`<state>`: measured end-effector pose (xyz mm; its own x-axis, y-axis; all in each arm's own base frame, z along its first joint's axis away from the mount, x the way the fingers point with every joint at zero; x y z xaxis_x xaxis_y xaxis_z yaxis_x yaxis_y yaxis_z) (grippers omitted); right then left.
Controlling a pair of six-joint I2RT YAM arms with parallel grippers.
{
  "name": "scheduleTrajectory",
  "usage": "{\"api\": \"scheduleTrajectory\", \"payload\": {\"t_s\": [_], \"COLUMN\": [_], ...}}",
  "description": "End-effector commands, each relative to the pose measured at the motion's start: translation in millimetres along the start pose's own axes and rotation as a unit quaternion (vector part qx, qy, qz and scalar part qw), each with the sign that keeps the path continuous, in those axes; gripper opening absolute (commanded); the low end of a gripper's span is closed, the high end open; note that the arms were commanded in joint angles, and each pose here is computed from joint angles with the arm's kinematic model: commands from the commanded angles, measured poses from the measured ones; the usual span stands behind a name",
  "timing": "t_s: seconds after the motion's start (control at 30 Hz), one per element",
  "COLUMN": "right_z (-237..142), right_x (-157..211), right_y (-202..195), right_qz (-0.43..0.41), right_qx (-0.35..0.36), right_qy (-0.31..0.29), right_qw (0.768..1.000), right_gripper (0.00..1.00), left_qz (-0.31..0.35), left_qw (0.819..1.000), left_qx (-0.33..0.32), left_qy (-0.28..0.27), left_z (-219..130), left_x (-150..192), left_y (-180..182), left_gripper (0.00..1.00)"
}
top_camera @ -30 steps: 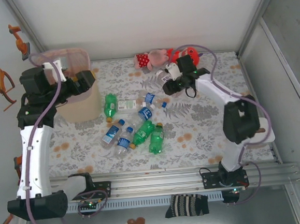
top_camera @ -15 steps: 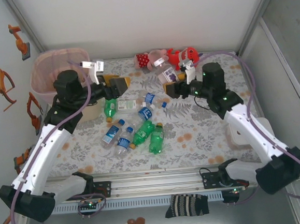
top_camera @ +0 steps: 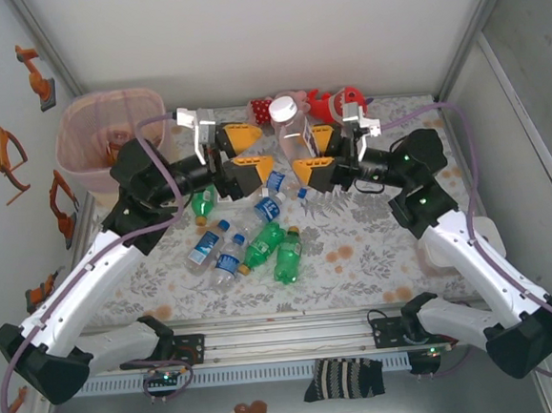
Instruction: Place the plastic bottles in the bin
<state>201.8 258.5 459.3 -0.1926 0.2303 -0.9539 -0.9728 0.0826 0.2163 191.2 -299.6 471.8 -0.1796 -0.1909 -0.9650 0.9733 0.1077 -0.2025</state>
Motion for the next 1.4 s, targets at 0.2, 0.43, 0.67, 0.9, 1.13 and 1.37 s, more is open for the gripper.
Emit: {"api": "scheduleTrajectory", "payload": {"t_s": [0.2,0.43,0.67,0.9,1.13,1.37], "right_z": [2,4,5,6,7,4], "right_x": [-24,-19,-16,-15,-13,-4], "right_y": [41,49,50,50,47,37], "right_qz": [-0.042,-0.048,-0.045,-0.043,-0.041,-0.041], "right_qx": [-0.087,-0.109,-0.11,-0.111,-0.104,-0.056], "right_qy": [-0.041,-0.038,-0.038,-0.036,-0.037,-0.02], "right_qw": [0.994,0.992,0.992,0.992,0.993,0.997], "right_gripper": [0.45,0.45,0.45,0.45,0.45,0.7], "left_qz": [0.093,0.109,0.129,0.138,0.138,0.145], "left_qw": [0.99,0.986,0.981,0.98,0.98,0.982], "left_qx": [0.1,0.117,0.136,0.137,0.137,0.114], "left_qy": [-0.042,-0.042,-0.046,-0.052,-0.051,-0.037], "left_z": [14,29,32,31,31,28], "left_x": [-30,-32,-33,-36,-36,-33], "left_y": [-54,-63,-73,-76,-76,-72], "left_gripper": [0.96,0.94,0.81,0.68,0.56,0.55]}}
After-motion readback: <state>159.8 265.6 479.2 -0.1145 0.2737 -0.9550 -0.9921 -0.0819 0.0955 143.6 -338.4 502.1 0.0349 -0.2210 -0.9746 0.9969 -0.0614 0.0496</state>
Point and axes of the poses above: each hand's point on the last joint's axis, 136 mm out from that joint toward the fingers, its own z axis out along the fingers, its own y axis along the line the jaws close on, x = y × z, the point moved 1 cm from there along -z, back along the fingers, and after that the axes turned 4 degrees about z, right-handed, at the moved point
